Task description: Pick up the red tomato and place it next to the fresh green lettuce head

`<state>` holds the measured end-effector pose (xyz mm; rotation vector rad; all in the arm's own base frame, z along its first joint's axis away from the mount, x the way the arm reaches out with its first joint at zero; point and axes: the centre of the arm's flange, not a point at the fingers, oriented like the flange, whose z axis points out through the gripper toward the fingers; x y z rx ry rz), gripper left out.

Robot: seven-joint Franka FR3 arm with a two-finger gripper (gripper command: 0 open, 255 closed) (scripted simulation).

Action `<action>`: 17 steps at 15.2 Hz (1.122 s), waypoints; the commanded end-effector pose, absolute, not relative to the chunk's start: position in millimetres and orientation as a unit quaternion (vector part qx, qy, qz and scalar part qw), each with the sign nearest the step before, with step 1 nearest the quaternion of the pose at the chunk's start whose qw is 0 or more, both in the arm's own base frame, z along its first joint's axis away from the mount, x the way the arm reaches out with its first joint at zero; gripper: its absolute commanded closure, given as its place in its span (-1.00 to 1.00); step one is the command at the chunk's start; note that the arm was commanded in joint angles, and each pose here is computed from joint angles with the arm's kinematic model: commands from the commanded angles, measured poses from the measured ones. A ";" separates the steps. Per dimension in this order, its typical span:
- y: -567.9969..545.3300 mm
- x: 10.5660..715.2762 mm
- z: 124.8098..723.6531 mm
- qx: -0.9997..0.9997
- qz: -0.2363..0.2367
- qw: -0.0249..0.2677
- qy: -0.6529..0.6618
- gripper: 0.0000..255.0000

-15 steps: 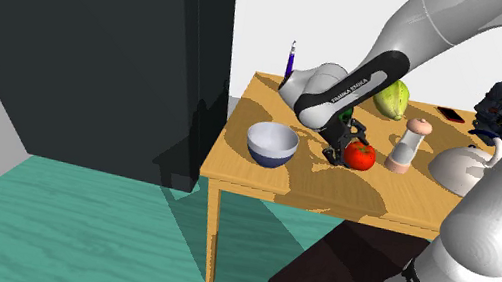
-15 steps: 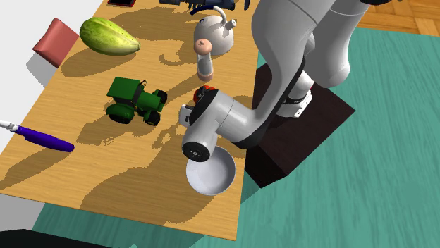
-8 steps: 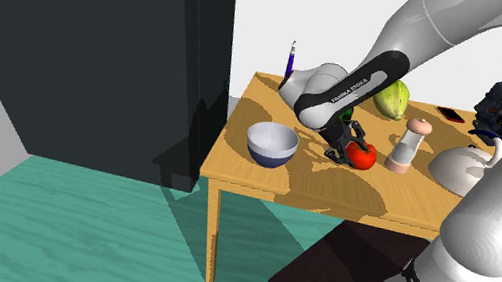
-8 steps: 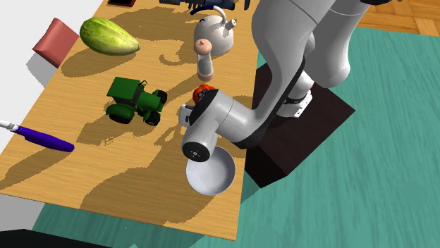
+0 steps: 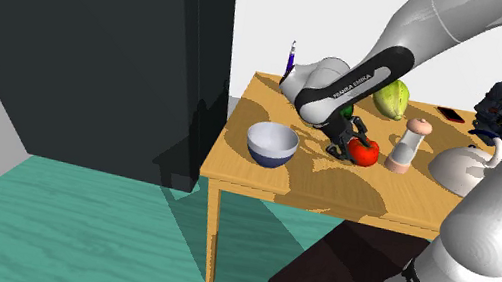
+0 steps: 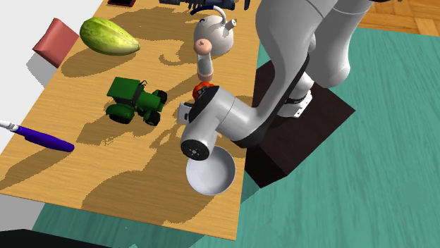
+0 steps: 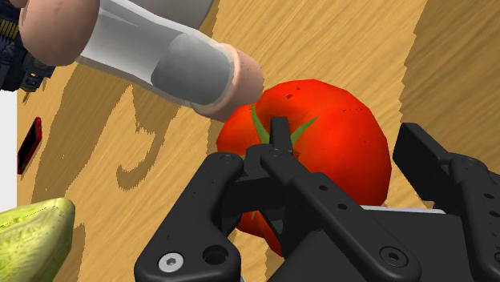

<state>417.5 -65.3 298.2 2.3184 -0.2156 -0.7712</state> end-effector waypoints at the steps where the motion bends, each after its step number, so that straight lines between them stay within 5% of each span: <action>1: -64.9 417.2 309.1 0.890 -0.296 0.338 -0.083 1.00; 17: -64.9 417.2 393.6 0.890 -0.296 0.338 -0.083 1.00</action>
